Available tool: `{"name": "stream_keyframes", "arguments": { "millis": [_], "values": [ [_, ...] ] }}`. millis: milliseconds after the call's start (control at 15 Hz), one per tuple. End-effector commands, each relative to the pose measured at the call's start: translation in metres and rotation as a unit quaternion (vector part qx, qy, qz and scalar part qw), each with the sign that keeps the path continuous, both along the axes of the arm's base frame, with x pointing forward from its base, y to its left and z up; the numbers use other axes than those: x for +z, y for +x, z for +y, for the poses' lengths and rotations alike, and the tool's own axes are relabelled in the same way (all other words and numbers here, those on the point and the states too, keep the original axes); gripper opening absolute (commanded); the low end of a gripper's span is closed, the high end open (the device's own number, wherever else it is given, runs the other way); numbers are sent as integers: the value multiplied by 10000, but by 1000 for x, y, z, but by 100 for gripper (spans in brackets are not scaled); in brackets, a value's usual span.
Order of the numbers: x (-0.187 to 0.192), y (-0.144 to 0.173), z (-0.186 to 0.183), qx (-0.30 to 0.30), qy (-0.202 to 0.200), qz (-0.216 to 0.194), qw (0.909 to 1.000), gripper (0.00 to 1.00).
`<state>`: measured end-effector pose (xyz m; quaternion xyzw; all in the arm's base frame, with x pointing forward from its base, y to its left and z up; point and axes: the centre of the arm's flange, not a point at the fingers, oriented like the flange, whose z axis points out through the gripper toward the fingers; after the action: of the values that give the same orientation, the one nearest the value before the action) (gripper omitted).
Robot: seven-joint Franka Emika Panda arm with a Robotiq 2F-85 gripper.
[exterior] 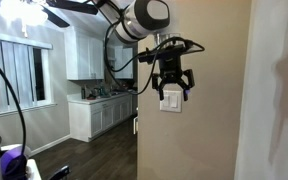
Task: Turn on the left light switch.
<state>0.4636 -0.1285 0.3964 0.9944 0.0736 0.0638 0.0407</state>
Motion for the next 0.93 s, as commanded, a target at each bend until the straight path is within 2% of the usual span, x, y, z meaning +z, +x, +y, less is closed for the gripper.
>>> {"name": "stream_keyframes", "arguments": {
  "millis": [0, 67, 400, 733, 867],
  "values": [
    [-19, 34, 6, 632, 425, -358, 9965, 73],
    [-22, 41, 9, 729, 539, -488, 9947, 70],
    [-34, 75, 17, 1077, 1175, -1087, 9812, 37],
    [-39, 101, 24, 1316, 1544, -1191, 9719, 3],
    [-44, 112, 30, 1402, 1581, -1193, 9701, 0]
  ]
}}
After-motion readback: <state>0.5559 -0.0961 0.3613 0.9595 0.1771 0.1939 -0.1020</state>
